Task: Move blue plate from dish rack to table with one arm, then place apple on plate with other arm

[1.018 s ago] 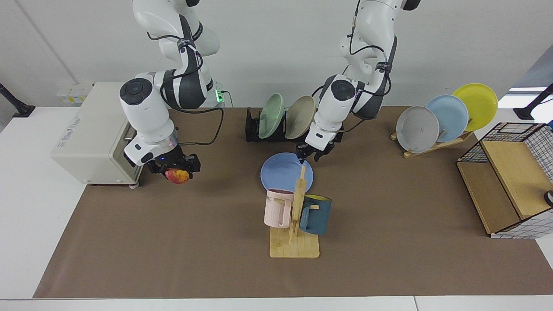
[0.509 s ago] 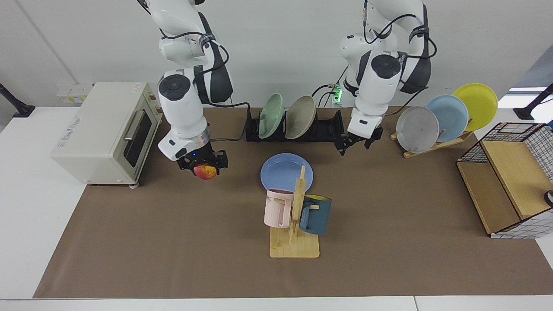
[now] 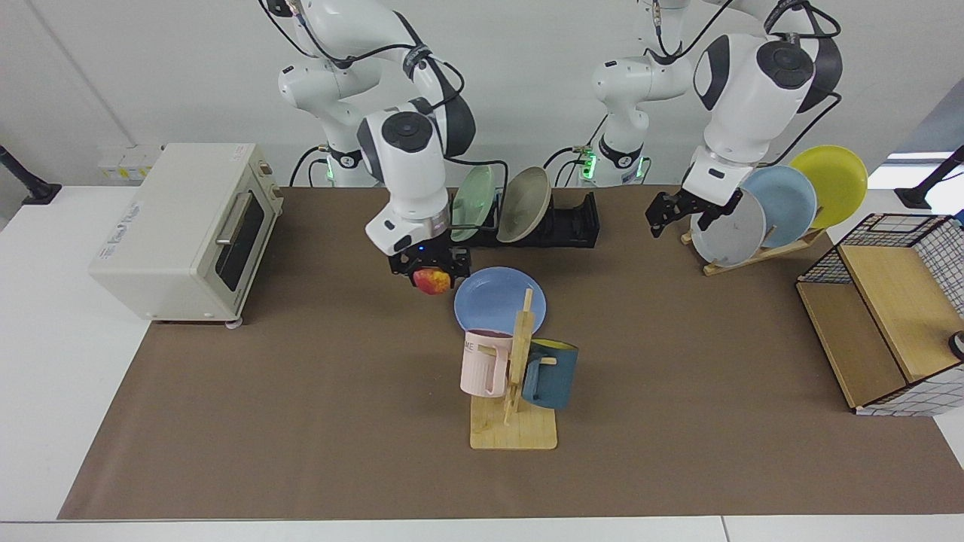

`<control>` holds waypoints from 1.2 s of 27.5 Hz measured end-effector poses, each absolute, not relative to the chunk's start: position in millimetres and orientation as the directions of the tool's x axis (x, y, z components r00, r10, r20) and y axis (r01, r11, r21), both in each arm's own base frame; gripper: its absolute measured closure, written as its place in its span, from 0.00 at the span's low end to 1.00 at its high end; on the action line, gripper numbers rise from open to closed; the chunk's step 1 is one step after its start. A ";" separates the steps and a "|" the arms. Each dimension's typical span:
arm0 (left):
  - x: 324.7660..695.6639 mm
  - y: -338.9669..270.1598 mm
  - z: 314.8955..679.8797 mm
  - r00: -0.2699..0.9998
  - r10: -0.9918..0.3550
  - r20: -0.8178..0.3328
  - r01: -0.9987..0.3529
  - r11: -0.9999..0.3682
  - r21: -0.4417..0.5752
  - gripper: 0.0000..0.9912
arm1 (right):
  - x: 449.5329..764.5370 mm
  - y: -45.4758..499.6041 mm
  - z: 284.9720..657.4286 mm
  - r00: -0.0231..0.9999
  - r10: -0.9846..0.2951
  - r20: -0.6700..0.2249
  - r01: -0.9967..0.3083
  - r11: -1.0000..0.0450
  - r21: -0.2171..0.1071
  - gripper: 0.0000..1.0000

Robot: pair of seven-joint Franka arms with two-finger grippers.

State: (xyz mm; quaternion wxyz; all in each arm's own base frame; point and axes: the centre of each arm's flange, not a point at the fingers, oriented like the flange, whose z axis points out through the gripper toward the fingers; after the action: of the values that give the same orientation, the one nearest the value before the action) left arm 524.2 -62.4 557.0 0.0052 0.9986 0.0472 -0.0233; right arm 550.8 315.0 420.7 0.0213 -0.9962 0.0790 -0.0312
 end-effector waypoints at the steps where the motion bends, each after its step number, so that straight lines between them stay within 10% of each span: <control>1: 521.5 -58.6 562.0 0.995 0.090 -0.043 0.090 -0.996 0.008 0.00 | 547.4 323.1 417.3 0.984 -0.167 0.058 -0.164 -0.985 -0.048 0.25; 15: 512.4 -42.4 589.2 0.998 0.069 0.001 0.069 -0.998 0.011 0.00 | 538.6 389.8 318.7 0.966 -0.255 0.043 -0.249 -0.962 -0.114 0.25; 27: 512.5 -42.5 589.4 0.998 0.069 0.002 0.069 -0.998 0.011 0.00 | 539.0 387.9 292.0 0.965 -0.261 0.021 -0.258 -0.962 -0.086 0.25; 33: 512.5 -42.5 589.5 0.998 0.069 0.002 0.069 -0.998 0.011 0.00 | 536.8 396.0 301.9 0.968 -0.250 0.032 -0.246 -0.964 -0.101 0.00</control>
State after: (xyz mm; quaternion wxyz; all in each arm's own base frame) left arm 512.5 -42.5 589.5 0.0055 0.9994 0.0347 0.0011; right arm 536.8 396.0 301.9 0.0482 -0.9907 0.1251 -0.0222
